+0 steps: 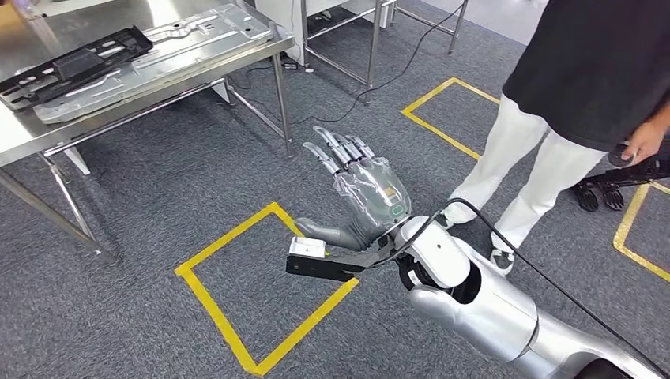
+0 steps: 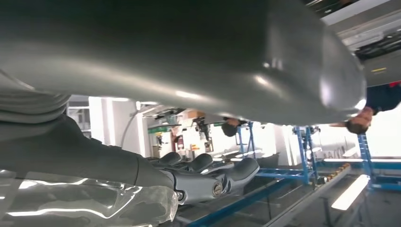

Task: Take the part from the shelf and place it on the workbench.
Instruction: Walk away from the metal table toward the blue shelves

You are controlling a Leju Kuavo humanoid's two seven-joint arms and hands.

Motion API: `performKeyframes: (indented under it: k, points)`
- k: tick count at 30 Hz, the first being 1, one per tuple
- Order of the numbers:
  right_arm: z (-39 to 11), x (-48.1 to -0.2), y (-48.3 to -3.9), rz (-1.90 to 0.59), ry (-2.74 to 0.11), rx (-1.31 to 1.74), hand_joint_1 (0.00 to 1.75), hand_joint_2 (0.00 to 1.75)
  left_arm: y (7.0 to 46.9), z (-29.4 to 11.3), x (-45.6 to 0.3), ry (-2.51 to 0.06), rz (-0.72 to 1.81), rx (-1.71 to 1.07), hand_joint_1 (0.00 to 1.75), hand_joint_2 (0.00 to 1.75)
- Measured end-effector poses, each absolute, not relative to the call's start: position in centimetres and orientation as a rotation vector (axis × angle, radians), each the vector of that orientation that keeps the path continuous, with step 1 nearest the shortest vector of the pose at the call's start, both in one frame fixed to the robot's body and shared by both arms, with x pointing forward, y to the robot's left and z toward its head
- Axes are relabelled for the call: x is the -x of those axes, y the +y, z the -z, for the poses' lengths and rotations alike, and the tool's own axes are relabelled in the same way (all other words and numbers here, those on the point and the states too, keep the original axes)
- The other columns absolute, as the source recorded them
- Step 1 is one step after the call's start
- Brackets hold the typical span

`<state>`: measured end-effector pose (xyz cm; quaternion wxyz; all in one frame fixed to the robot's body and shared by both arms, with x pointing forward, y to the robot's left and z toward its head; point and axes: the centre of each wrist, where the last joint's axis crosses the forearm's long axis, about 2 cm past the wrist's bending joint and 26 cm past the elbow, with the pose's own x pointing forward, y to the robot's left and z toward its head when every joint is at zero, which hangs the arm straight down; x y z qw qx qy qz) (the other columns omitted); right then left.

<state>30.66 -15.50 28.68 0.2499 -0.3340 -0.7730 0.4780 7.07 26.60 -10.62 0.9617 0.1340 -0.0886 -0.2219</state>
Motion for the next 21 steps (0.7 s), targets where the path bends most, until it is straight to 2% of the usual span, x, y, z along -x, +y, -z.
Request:
performKeyframes:
  k: [21]
  points:
    - [-29.0,-31.6,-17.5,-1.225,-2.050,0.993,0.00,0.00,26.6,10.5,-7.5,-0.178,0.457,-0.296,0.00,0.00]
